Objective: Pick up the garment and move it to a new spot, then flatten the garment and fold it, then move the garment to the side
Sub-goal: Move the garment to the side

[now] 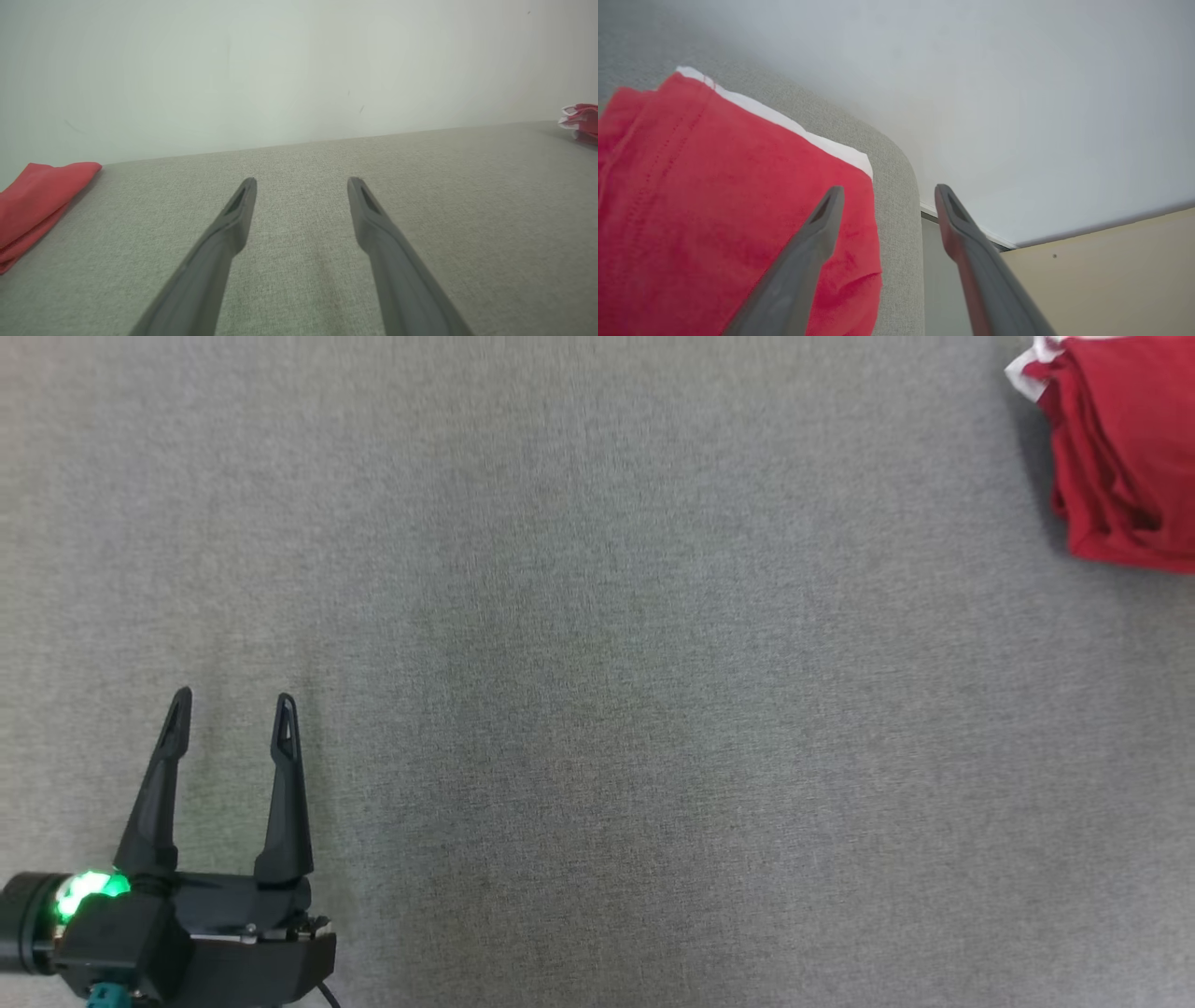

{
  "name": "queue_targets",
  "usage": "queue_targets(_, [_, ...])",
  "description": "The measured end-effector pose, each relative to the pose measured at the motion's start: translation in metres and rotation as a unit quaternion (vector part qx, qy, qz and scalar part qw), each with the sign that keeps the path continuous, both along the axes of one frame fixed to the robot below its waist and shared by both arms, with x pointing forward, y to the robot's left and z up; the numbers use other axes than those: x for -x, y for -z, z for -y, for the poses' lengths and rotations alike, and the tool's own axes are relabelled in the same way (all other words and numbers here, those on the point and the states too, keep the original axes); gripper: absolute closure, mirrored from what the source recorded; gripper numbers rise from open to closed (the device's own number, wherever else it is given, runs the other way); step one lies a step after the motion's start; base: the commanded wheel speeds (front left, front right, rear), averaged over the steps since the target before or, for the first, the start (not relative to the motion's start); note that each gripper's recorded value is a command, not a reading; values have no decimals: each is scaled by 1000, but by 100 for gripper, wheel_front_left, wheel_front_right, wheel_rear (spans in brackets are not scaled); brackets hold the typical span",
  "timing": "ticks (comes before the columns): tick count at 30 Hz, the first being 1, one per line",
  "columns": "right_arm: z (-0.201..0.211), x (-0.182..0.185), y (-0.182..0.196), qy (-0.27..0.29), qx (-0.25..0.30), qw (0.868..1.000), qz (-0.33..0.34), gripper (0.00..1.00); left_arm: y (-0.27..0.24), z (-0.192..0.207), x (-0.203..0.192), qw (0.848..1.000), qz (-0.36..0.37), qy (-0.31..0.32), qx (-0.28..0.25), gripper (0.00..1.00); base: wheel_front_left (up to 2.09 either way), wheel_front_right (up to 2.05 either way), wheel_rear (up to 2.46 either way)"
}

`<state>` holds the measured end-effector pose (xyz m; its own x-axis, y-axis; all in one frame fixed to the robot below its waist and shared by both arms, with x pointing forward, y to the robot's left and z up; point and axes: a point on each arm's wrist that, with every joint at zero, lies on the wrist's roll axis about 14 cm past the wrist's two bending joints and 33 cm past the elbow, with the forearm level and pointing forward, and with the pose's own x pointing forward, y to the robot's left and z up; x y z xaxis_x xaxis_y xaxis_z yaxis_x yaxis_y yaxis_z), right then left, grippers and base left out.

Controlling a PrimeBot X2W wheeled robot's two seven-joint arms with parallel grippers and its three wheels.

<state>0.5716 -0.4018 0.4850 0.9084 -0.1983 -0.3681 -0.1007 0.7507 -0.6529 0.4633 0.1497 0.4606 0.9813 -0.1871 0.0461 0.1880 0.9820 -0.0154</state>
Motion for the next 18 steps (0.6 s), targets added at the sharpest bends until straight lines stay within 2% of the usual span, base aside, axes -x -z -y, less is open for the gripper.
queue_targets(5, [-16, 2, -22, -8, -42, 998, 51, 0, -3, -4, 13, 1000, -8, -9, 2, 0, 0, 0, 0])
queue_targets(9, [-48, 6, -39, -38, -94, 990, 97, 0, -7, -9, 28, 1000, -13, -20, 11, 0, 0, 0, 0])
queue_targets(15, [-93, 36, -55, -70, -195, 963, 172, 0, -18, -14, 52, 999, -11, -30, 17, 0, 0, 0, 0])
queue_targets(18, [-112, 56, -62, -71, -249, 942, 211, 0, -26, -17, 62, 999, -3, -37, 18, 0, 0, 0, 0])
